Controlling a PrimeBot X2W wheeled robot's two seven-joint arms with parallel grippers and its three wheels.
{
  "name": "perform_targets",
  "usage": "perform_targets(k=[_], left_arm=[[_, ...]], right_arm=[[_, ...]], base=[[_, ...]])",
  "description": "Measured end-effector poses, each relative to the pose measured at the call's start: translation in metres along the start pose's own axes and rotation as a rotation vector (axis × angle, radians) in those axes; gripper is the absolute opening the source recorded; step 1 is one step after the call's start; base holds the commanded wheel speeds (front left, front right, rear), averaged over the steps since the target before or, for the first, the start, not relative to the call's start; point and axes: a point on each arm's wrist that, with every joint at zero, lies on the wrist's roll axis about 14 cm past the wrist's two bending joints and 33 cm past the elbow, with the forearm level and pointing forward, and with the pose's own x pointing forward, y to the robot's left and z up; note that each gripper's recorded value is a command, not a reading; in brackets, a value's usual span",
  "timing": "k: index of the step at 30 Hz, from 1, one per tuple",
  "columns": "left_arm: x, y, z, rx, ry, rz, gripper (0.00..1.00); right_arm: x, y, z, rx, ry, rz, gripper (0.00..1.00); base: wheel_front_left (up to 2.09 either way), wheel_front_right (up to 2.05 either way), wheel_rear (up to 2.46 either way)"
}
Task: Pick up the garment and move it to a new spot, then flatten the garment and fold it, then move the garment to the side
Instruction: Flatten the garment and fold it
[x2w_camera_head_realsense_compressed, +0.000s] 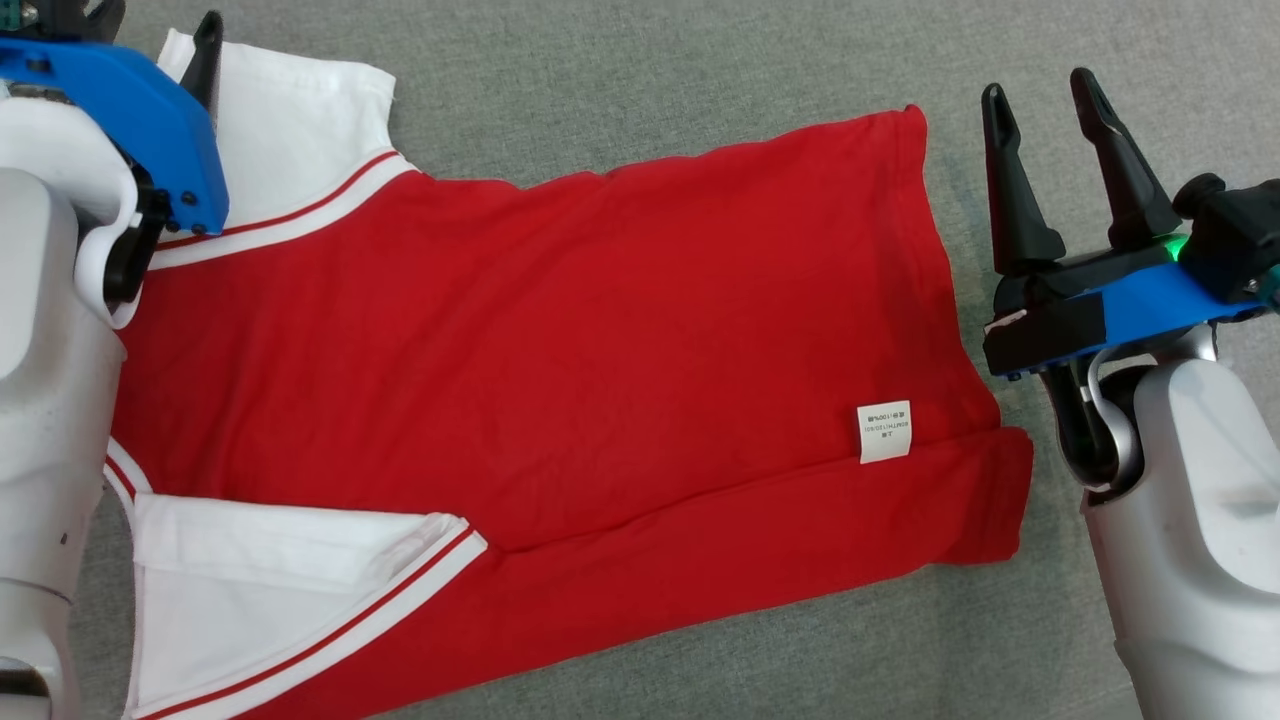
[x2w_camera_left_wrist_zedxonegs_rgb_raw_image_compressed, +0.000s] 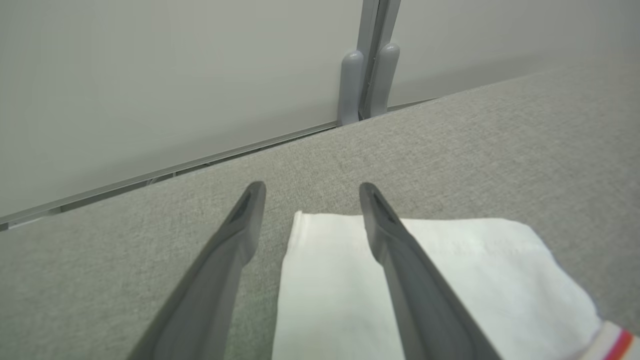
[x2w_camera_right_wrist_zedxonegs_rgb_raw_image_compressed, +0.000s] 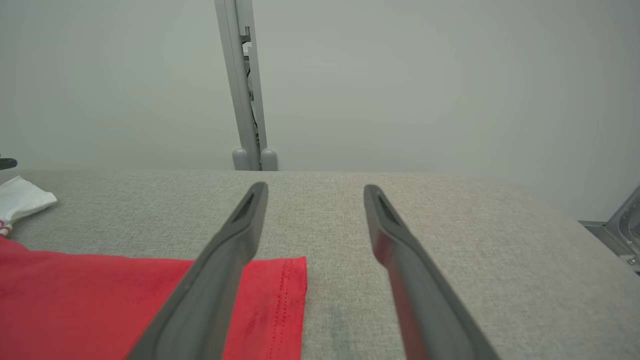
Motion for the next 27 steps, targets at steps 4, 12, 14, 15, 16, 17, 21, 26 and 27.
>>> perform_targets(k=[4,12,14,15,16,17,21,26,27], left_arm=[[0.007,0.001,-0.027,-0.038,0.085,-0.005,1.00],[0.015,-0.002,-0.039,-0.087,0.128,-0.023,0.96],[0.014,0.000,-0.040,-0.051,0.138,-0.019,0.00],[0.014,0.000,-0.039,-0.038,0.138,-0.020,0.00],[0.013,-0.001,-0.037,-0.040,0.129,-0.022,0.00],[0.012,-0.002,-0.034,-0.043,0.116,-0.023,0.00],[0.003,-0.001,-0.025,-0.023,0.079,-0.020,0.00],[-0.006,-0.005,-0.006,-0.014,0.004,-0.029,0.00],[-0.007,-0.006,-0.004,-0.016,-0.009,-0.032,0.00]], right_arm=[[0.003,-0.001,-0.002,-0.007,0.001,0.003,1.00],[0.005,-0.002,-0.010,-0.003,0.021,0.006,1.00],[0.006,-0.003,-0.012,-0.003,0.032,0.007,1.00],[0.005,-0.003,-0.014,-0.002,0.046,0.007,1.00],[0.005,-0.004,-0.016,-0.006,0.062,0.009,1.00],[0.005,-0.005,-0.018,-0.012,0.075,0.010,1.00],[0.010,-0.004,-0.021,-0.015,0.127,0.027,1.00],[0.016,0.006,-0.042,-0.018,0.234,0.064,1.00],[0.018,0.007,-0.044,-0.021,0.243,0.069,1.00]], base=[[0.00,0.00,0.00],[0.00,0.00,0.00],[0.00,0.00,0.00],[0.00,0.00,0.00],[0.00,0.00,0.00],[0.00,0.00,0.00],[0.00,0.00,0.00],[0.00,0.00,0.00],[0.00,0.00,0.00]])
